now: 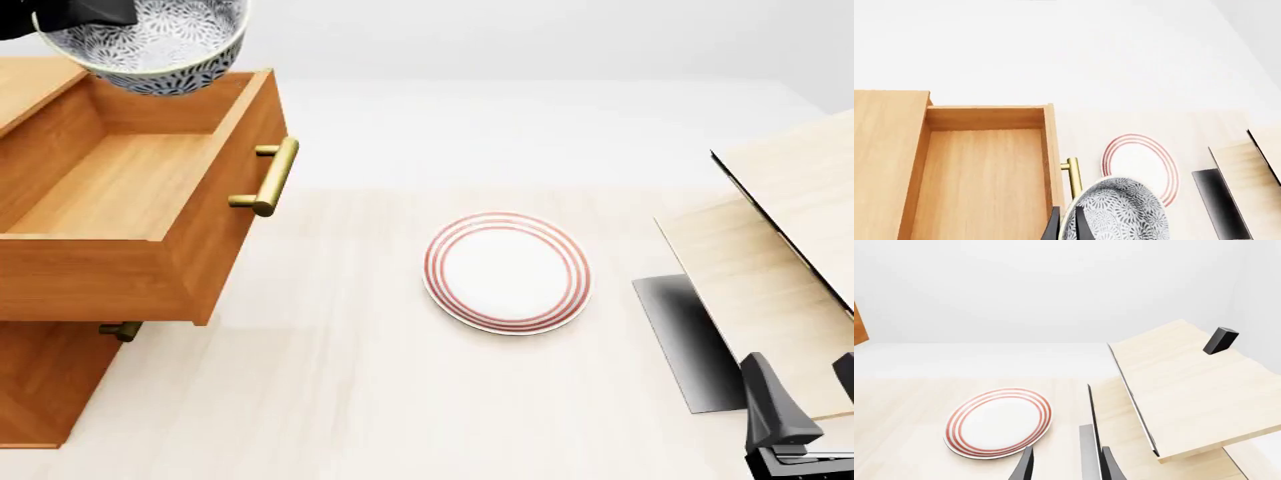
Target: Open the top drawer of the cabinet and put the bowl in it.
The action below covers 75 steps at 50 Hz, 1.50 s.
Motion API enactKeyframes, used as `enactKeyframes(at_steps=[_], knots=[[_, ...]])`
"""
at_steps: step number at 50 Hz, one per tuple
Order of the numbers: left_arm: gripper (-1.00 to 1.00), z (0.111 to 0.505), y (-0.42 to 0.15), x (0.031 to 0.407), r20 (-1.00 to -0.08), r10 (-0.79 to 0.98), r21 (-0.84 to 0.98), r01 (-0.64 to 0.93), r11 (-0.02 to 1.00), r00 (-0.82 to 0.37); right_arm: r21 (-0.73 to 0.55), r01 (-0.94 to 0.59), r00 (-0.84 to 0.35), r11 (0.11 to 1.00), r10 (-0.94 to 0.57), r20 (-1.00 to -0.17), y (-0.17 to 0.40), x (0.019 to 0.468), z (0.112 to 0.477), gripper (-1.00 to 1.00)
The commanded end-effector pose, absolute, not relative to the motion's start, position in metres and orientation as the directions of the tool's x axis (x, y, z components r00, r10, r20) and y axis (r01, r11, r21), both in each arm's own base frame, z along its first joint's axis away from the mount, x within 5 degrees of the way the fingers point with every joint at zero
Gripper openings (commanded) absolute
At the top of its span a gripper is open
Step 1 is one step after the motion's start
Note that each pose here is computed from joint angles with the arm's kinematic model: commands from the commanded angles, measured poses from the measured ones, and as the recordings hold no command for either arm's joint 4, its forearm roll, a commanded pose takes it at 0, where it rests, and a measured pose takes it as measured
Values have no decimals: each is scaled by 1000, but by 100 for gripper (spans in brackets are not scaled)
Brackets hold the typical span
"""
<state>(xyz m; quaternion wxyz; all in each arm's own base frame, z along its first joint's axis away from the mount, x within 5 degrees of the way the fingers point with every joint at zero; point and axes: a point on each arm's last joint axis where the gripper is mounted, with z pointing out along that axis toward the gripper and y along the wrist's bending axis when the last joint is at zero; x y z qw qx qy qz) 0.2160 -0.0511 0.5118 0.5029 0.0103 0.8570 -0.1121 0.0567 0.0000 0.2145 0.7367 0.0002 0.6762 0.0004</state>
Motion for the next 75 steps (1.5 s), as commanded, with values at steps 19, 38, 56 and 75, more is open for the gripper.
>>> enactKeyframes(at_steps=[19, 38, 56, 75], knots=[[-100, 505, -25, 214, -862, -217, -241, -6, 971, -459, 0, 0, 86, 1000, 1, -996, 0, 57, 214, 100], [-100, 497, -11, 218, -853, -277, -266, -87, 960, -443, 1, 0, 85, 1000, 1, -996, 0, 57, 214, 100], [-100, 471, -6, 231, -832, -311, -283, -131, 950, -459, 0, 0, 86, 1000, 0, -996, 0, 57, 214, 100], [-100, 455, 4, 237, -819, -344, -294, -180, 939, -458, 1, 0, 86, 1000, 1, -996, 0, 57, 214, 100]])
